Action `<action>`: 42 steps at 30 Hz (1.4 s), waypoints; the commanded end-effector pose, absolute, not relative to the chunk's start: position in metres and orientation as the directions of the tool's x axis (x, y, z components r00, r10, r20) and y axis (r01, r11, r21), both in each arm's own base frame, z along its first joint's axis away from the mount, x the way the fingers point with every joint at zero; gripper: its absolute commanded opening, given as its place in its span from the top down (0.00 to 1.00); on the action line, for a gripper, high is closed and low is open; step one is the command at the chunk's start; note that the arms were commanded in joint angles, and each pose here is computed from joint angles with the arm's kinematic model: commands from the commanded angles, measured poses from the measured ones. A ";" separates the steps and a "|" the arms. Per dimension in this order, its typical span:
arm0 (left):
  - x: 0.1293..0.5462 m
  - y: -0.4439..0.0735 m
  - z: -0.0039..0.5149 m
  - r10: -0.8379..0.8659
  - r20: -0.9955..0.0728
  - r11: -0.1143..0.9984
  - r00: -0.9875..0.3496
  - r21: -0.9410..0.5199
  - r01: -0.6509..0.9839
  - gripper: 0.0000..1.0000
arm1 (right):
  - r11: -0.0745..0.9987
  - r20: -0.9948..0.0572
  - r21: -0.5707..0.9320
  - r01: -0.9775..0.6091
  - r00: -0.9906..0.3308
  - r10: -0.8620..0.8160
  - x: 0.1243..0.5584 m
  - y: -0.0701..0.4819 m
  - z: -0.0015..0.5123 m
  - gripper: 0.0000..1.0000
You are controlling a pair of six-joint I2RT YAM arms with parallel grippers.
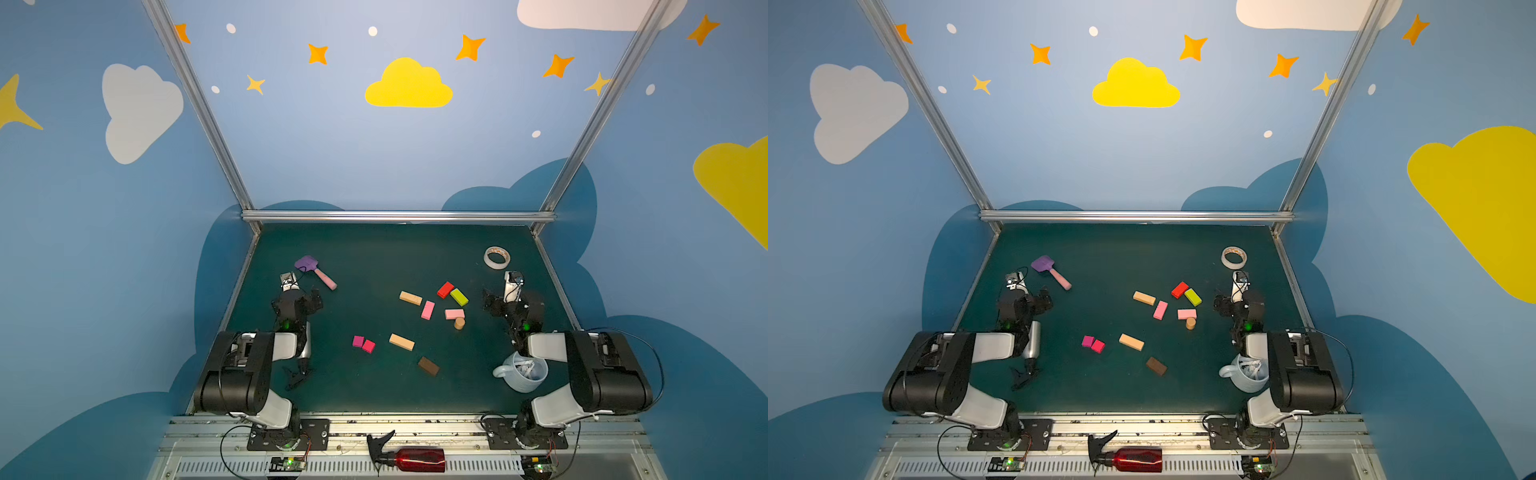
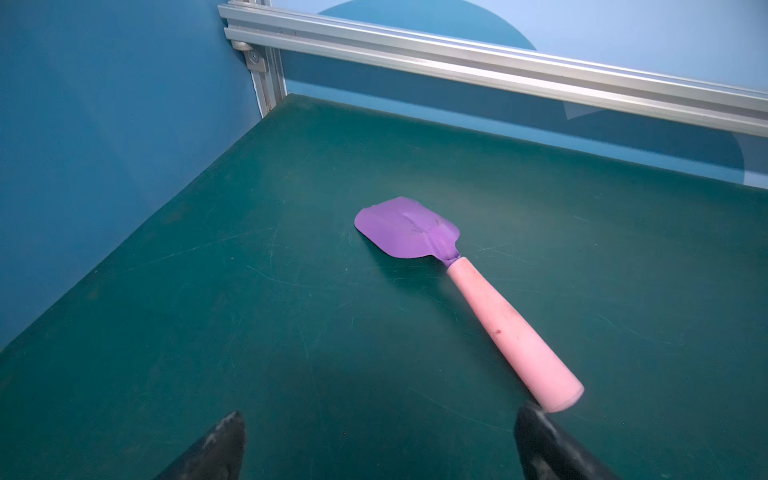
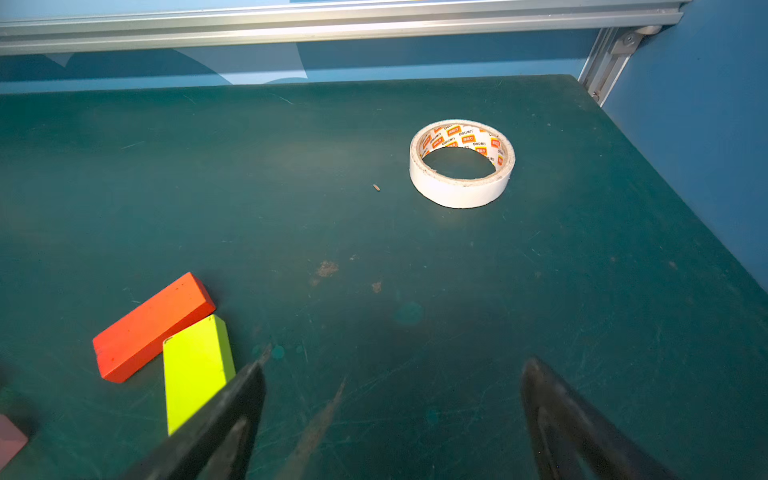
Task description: Build the wood block tower
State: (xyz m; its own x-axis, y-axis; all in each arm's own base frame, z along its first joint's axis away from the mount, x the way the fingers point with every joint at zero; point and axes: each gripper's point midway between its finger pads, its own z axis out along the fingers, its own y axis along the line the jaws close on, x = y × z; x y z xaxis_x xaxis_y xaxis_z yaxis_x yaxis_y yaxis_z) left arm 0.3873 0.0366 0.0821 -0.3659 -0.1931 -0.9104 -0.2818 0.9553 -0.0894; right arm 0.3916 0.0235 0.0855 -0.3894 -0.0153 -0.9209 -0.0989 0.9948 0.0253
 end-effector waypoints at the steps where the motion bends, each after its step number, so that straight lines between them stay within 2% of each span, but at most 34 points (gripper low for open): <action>1: 0.389 0.037 0.082 -0.197 -0.909 0.955 -0.367 -0.094 -0.281 0.00 | 0.995 -0.925 0.021 -0.096 -0.380 -0.017 0.394 0.024 0.090 0.06; 32: 0.389 0.037 0.082 -0.197 -0.909 0.955 -0.367 -0.094 -0.281 0.00 | 0.995 -0.924 0.031 -0.099 -0.382 -0.009 0.394 0.023 0.090 0.06; 35: 0.389 0.037 0.083 -0.197 -0.910 0.955 -0.365 -0.094 -0.281 0.08 | 0.995 -0.924 0.030 -0.098 -0.382 -0.010 0.393 0.023 0.089 0.06; 36: 0.389 0.037 0.083 -0.197 -0.910 0.955 -0.365 -0.094 -0.281 0.19 | 0.995 -0.926 0.028 -0.095 -0.378 -0.010 0.394 0.023 0.090 0.06; 38: 0.389 0.037 0.084 -0.196 -0.913 0.955 -0.359 -0.094 -0.281 0.33 | 0.996 -0.926 0.027 -0.082 -0.376 -0.006 0.398 0.021 0.098 0.08; 40: 0.394 0.039 0.099 -0.189 -0.918 0.952 -0.349 -0.085 -0.293 0.31 | 0.997 -0.901 0.033 -0.076 -0.434 -0.003 0.398 0.021 0.107 0.08; 42: 0.393 0.046 0.114 -0.214 -0.888 0.938 -0.407 -0.071 -0.340 0.30 | 0.994 -0.892 0.042 -0.105 -0.452 -0.010 0.396 0.026 0.122 0.08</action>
